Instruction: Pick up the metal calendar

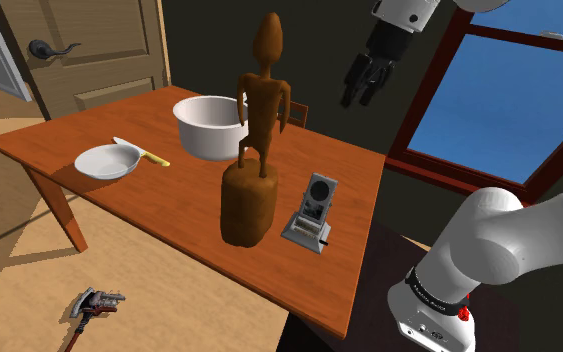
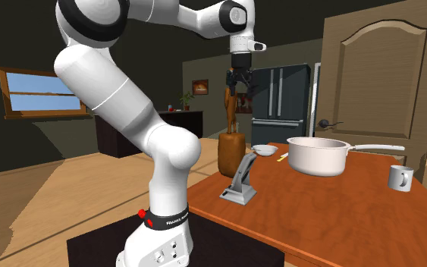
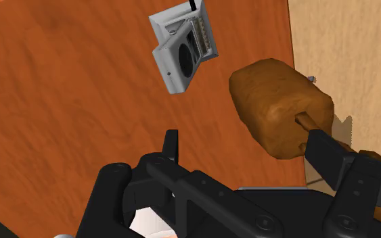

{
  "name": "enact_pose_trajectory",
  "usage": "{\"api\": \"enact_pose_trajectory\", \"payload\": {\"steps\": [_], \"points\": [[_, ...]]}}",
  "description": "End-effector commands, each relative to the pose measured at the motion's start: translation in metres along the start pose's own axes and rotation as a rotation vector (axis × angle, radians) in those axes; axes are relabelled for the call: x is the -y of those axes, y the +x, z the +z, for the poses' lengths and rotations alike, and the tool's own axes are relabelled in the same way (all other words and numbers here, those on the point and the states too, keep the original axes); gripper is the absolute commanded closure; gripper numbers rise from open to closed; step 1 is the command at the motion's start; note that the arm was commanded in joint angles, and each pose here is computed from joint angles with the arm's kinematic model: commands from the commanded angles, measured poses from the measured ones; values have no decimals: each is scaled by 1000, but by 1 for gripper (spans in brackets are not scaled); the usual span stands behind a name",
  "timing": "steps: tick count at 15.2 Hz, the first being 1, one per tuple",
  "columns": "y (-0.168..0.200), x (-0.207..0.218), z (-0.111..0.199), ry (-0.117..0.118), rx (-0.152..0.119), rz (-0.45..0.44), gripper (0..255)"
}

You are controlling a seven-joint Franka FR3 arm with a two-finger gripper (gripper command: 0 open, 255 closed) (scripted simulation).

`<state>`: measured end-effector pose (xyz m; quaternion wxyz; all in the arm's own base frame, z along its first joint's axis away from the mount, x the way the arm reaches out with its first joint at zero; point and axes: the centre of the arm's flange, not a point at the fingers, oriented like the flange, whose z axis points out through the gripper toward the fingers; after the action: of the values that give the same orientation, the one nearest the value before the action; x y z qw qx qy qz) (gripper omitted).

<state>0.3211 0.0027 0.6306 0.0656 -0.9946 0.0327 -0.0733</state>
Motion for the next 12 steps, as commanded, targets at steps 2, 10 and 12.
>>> {"api": "enact_pose_trajectory", "payload": {"steps": [2,10,12], "points": [[3,-4,13,3,7,-14,0],[26,-30,115,25,62,-127,0],[32,-36,141,30,76,-156,0]]}}
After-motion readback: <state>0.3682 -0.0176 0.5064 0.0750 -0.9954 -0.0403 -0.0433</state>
